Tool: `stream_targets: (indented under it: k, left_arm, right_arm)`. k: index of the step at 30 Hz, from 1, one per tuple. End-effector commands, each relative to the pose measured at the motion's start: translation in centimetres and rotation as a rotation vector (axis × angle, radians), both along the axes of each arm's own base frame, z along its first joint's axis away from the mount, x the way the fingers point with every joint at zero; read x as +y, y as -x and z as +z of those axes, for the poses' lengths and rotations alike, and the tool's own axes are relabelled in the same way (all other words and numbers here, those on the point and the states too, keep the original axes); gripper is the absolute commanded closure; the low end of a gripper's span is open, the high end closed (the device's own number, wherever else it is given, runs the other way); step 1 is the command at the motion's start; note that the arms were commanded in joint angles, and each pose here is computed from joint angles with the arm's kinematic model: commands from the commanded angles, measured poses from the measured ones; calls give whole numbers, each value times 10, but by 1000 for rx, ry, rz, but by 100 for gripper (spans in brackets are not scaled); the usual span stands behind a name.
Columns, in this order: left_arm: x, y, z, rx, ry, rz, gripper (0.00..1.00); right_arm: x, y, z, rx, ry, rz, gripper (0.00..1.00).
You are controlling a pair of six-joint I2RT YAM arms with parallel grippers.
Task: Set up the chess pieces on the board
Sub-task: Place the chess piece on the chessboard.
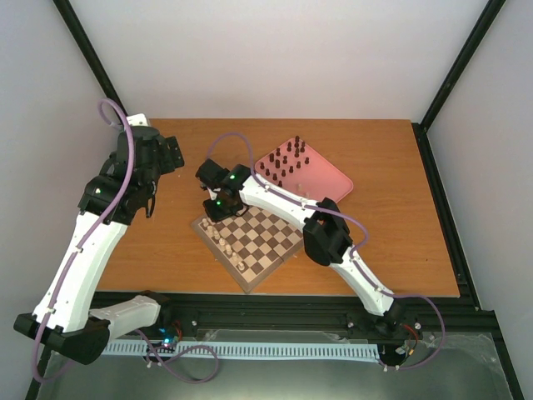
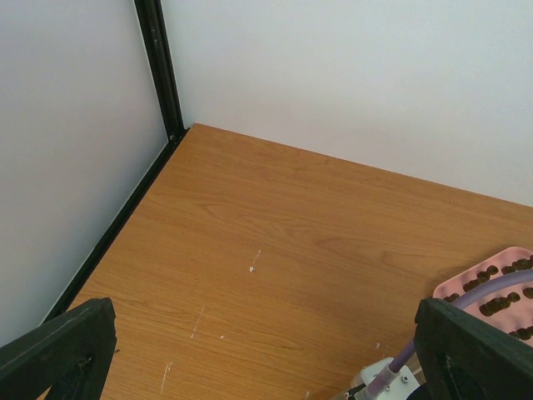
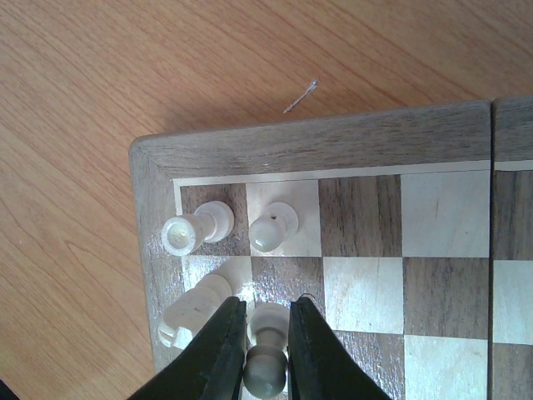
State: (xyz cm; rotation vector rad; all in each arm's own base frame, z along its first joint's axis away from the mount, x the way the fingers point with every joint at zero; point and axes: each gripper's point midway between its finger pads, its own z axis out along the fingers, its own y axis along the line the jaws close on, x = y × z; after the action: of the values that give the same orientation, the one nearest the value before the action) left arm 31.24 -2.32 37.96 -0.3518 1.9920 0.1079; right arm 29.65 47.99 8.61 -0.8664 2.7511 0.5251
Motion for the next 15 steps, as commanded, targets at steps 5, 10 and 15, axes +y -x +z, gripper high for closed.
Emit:
stream_targets:
  k: [5, 10, 15]
  left_arm:
    - [1, 2, 8, -16, -17, -1, 0]
    - [2, 4, 8, -17, -15, 1, 0]
    - [2, 5, 10, -20, -15, 2, 0]
  right_arm:
    - [10, 5, -1, -2, -14, 26, 83]
    - [10, 6, -6, 6, -9, 28, 80]
    - [9, 4, -10, -3, -1, 24, 79]
